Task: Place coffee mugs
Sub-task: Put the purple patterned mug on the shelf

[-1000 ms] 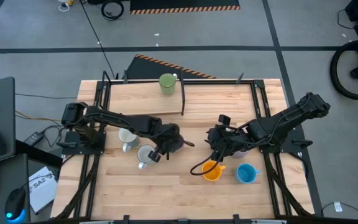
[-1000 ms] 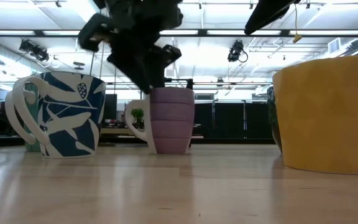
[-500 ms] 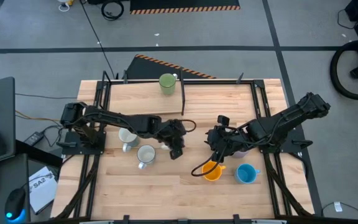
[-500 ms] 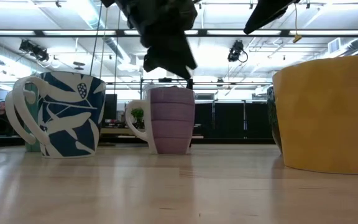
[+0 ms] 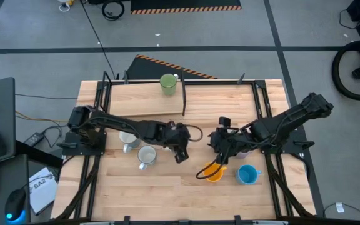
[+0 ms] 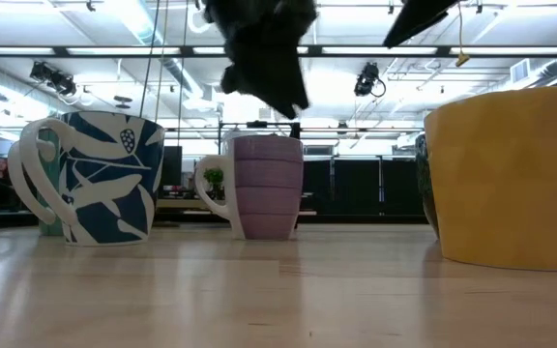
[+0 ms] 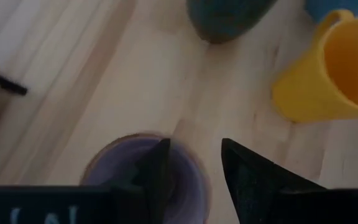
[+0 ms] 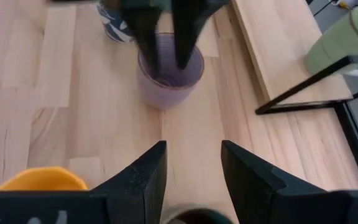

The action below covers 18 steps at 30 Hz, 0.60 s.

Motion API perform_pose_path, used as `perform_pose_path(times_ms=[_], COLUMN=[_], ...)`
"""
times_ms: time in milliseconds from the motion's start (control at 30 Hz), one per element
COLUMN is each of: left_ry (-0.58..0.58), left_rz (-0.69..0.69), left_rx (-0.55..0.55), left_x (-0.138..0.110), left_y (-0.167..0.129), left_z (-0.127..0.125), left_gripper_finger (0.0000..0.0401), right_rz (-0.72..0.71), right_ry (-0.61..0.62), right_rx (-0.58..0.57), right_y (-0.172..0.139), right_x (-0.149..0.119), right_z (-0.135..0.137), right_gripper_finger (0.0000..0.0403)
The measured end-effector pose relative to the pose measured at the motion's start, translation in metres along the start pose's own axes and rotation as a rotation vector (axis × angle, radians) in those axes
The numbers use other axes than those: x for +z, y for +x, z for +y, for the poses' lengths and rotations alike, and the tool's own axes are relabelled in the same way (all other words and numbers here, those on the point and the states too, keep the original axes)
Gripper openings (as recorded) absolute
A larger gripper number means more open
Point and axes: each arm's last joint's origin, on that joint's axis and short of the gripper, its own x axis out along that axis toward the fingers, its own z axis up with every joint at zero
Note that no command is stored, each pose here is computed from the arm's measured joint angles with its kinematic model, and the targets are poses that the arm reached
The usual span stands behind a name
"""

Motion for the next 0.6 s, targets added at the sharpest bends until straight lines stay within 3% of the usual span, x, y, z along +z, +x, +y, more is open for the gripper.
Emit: perform_pose_path(times_ms=[233,367,600], left_ry=[-0.029,-0.113,-0.205], left_rz=[0.029,0.030,0.062], left_rx=[0.027,0.037,0.037], left_x=[0.003,0.006,0.005], left_y=[0.009,0.015,0.015], left_z=[0.001,0.008,0.011], left_gripper_finger=[0.0142,0.0142,0.0143], right_rz=[-0.054,-0.089,-0.146], right_ry=[0.055,0.024,-0.081], right_rx=[-0.104,-0.138,-0.306], right_y=[-0.035,-0.040,-0.036], right_x=[-0.013,-0.015,-0.018], right_z=[-0.005,0.000,-0.002], right_gripper_finger=[0.0158,0.0158,0.0158])
